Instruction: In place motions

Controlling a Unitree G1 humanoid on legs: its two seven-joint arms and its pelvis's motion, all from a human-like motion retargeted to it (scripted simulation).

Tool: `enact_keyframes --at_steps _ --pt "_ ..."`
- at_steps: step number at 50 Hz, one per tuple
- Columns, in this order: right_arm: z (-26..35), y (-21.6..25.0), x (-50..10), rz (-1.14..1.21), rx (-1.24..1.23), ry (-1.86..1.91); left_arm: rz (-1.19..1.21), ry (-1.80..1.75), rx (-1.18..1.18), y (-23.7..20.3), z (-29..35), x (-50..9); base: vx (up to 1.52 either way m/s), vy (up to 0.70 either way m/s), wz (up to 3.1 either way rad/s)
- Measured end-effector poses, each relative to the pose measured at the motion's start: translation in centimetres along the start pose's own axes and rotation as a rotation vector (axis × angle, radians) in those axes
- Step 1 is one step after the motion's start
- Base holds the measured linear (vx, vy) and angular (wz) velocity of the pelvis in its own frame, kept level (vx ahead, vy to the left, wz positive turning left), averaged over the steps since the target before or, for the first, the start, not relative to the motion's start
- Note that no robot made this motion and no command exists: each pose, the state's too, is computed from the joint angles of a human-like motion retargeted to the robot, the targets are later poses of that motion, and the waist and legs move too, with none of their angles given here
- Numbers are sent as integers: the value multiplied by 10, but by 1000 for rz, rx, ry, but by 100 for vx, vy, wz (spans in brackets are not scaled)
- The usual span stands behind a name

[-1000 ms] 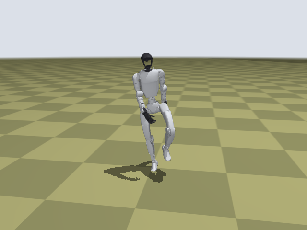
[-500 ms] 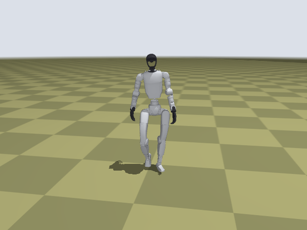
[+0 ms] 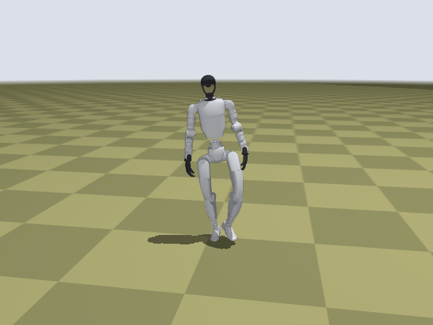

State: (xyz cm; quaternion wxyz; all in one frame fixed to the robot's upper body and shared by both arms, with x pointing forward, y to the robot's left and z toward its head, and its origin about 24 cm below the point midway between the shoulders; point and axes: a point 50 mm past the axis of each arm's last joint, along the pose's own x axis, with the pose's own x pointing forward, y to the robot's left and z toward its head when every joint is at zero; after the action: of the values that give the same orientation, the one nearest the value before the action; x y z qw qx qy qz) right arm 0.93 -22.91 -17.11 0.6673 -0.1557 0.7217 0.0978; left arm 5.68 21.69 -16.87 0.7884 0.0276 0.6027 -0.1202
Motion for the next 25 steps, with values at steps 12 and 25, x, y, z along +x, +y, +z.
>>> enact_keyframes --at_steps 12,25 --pt "301 13 -141 105 -249 -1050 -111 382 -824 -138 -122 -24 -31 -6 -124" --pt "239 16 -92 -31 -490 -969 87 383 -820 -111 -131 -26 17 13 51"
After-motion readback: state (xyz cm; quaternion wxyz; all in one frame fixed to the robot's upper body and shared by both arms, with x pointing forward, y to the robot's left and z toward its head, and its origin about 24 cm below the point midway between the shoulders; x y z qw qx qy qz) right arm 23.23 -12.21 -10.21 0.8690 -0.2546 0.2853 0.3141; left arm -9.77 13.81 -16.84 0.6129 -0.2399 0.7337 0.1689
